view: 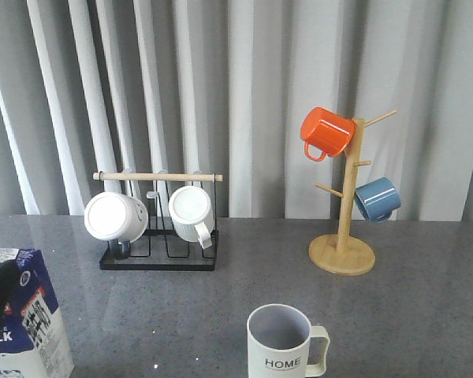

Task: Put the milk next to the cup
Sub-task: 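Move the left gripper to the Pascual milk carton, then grasp the milk carton with the left gripper and lift it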

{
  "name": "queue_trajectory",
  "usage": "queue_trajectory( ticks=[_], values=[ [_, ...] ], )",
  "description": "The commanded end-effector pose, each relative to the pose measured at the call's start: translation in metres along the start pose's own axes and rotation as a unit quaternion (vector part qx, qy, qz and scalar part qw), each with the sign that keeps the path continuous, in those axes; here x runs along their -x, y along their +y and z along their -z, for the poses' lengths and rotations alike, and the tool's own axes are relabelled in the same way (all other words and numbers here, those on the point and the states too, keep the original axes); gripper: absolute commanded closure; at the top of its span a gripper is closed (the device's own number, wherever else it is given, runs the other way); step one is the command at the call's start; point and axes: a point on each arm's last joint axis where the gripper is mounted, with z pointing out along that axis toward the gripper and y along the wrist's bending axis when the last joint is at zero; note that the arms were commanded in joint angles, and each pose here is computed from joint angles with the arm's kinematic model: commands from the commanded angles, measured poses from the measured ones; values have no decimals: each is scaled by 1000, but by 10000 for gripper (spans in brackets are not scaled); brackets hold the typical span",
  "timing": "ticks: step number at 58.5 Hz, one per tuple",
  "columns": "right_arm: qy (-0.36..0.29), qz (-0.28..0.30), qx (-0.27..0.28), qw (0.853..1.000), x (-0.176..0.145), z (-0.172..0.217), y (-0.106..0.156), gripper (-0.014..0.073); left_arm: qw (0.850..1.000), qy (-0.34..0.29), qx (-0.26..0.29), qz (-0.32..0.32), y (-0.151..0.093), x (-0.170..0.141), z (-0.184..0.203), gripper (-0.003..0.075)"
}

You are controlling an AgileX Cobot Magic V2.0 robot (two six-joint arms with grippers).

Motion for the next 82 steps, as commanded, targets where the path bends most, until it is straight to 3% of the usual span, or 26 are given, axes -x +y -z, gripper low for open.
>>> queue_trajectory(
  ticks=[1,26,34,41,62,70,82],
  values=[
    [-48,8,0,999,17,-1,-1,604,998,-54,-16,2,-4,15,-12,4],
    [-48,8,0,999,17,-1,-1,604,1000,5,-7,-7,3,-18,-45,11],
    [-48,8,0,999,17,-1,-1,604,999,28,5,16,7,-30,-54,34],
    [-48,8,0,999,17,-1,-1,604,999,31,8,29,8,-34,-57,114],
    [-48,8,0,999,17,-1,-1,604,999,21,3,28,6,-31,-57,519],
    [-48,8,0,999,17,-1,-1,604,999,18,3,37,6,-30,-56,594],
    [-48,8,0,999,17,-1,-1,604,995,-57,-26,72,-2,-5,-43,608]
  ],
)
